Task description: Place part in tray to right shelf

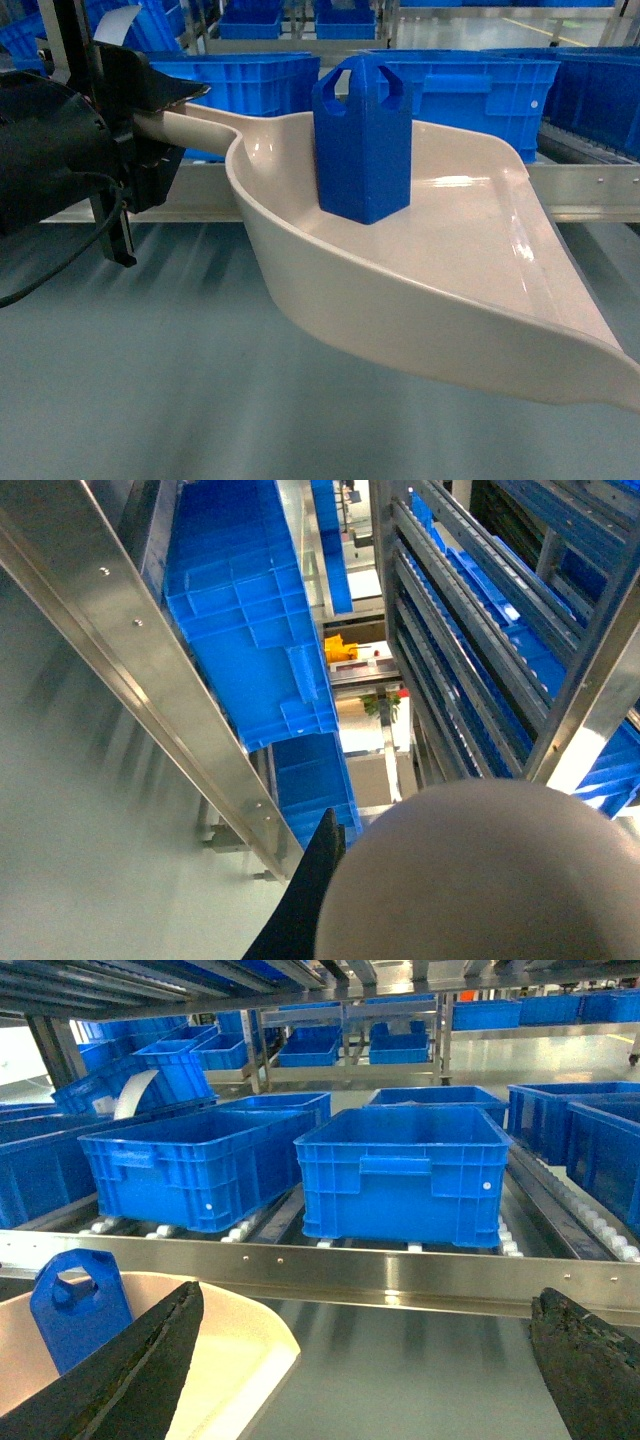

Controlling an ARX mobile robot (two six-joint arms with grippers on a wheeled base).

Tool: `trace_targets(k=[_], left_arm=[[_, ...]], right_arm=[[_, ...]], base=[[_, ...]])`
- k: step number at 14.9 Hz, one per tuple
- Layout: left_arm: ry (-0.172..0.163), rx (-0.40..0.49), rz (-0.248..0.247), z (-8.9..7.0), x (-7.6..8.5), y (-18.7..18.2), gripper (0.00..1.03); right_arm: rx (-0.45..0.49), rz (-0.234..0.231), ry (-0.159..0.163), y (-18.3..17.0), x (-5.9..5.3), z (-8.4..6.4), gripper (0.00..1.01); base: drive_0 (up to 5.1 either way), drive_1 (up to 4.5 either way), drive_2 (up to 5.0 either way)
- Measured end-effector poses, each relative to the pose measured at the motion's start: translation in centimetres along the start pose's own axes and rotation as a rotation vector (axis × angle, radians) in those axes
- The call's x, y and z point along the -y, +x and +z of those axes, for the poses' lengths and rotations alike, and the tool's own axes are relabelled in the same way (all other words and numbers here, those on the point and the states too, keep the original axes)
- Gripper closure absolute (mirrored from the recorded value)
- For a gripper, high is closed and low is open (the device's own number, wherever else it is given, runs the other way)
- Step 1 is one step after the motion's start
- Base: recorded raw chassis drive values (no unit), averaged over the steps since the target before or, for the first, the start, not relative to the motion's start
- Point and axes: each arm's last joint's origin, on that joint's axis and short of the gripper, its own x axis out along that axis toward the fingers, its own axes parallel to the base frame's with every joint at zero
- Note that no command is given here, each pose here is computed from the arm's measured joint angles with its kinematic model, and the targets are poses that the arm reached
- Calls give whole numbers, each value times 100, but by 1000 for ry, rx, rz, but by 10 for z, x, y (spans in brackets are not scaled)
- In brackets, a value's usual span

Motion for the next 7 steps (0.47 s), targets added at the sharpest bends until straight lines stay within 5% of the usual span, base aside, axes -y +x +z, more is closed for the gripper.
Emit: trace_targets(k=[7], left_arm=[[0,1,-1,0,0,0,91]], right_arm=[[0,0,0,0,0,0,3]], base=[[-2,412,-416]])
